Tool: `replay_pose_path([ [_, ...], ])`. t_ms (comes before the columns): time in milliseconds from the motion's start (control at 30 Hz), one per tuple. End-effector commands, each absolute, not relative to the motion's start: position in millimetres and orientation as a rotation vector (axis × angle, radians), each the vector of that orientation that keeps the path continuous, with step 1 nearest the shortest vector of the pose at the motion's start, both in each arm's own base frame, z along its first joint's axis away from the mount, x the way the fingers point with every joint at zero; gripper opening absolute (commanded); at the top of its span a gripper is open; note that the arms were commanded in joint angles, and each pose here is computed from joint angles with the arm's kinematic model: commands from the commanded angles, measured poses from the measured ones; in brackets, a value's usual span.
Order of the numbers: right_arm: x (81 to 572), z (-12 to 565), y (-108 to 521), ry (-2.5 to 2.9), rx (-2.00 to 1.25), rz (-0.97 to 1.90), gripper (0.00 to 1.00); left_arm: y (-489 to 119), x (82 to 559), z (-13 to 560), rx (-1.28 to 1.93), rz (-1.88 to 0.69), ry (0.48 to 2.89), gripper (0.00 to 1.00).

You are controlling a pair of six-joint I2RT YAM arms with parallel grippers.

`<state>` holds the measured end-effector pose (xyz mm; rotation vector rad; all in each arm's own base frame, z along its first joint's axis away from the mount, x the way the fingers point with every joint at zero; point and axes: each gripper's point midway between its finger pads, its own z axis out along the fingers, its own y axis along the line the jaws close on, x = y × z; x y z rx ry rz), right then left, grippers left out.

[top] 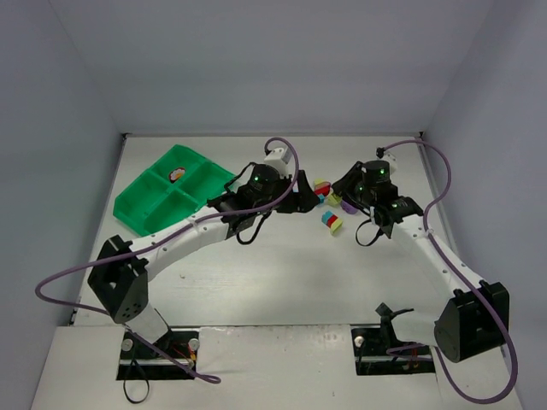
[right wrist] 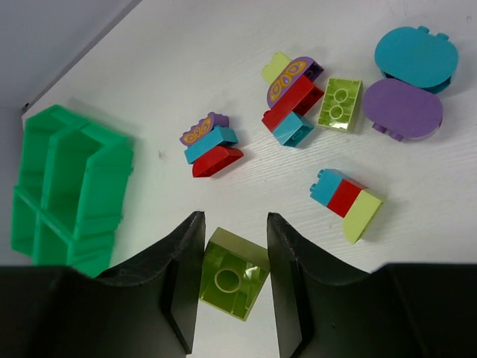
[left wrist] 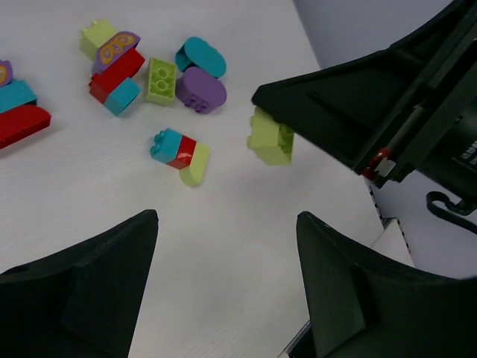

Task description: Sort the legos into containers by color

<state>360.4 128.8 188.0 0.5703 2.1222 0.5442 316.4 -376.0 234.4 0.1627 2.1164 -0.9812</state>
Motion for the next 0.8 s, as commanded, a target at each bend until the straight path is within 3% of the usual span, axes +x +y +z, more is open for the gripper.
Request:
replay_pose_path([
  [0, 363.9, 222.3, 140.4, 2.043, 0.613, 0.66, 0.0, -400.1, 332.6, 302.9, 0.117, -1.089, 1.885, 0.68],
  [400, 363.8, 238.6, 154.4, 2.014, 0.659, 0.792, 0.0, -423.0, 346.4, 297.0, 0.152, -1.051, 1.848, 0.58],
  [767, 364.3, 237.9, 159.9, 2.024, 0.67, 0.829, 0.0, -437.5, 343.9, 293.1, 0.181, -1.103, 1.829, 0.57],
])
